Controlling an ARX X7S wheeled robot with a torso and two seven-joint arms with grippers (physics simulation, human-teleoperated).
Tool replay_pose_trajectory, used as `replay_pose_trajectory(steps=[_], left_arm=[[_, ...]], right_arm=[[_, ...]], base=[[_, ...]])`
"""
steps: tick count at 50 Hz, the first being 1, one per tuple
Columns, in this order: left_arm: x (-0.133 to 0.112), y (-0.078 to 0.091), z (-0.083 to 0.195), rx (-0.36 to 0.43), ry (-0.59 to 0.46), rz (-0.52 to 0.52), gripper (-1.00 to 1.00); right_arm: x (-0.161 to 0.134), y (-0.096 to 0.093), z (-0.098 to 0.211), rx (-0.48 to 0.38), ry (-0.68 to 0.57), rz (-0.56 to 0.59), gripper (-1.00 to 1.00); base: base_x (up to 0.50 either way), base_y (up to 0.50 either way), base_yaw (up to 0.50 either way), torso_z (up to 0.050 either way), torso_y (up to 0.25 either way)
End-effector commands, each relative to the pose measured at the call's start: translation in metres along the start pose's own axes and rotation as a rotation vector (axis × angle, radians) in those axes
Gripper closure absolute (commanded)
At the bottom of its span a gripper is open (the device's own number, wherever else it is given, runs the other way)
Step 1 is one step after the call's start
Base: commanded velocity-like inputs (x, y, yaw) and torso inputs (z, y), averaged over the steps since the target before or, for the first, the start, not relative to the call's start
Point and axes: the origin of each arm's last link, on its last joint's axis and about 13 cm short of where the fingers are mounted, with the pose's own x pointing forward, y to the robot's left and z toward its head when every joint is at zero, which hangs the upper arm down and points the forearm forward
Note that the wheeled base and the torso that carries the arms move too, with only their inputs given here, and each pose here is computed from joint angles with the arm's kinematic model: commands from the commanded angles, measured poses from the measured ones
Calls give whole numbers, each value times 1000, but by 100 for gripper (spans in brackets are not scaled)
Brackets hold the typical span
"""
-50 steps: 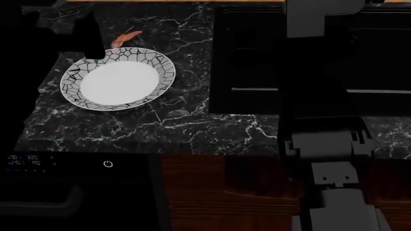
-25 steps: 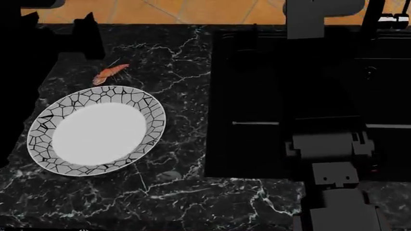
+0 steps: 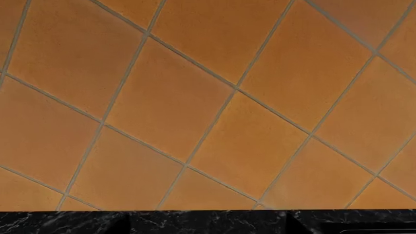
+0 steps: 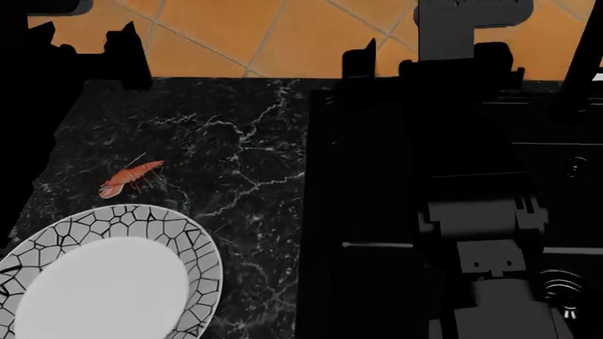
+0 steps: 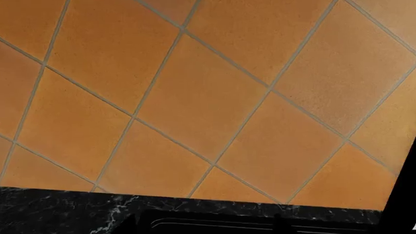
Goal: Pick the bell pepper from the sink and place it on the plate located on the counter
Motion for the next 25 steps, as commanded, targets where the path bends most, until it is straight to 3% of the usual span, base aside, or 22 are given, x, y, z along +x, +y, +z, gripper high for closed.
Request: replay_pose_trajectory(steps=[1,13,25], left_arm=[[0,0,-1,-7,2,-2,-100],[1,1,-2,-9,1,0,-100],[1,1,-2,-21,6,8,-100]], right_arm=[[0,0,-2,2,2,-1,-100],[0,1,-3,6,6,1,-100],[-1,1,-3,9,10,0,-100]], base=[[500,0,0,0,0],[500,0,0,0,1],[0,0,0,0,-6]])
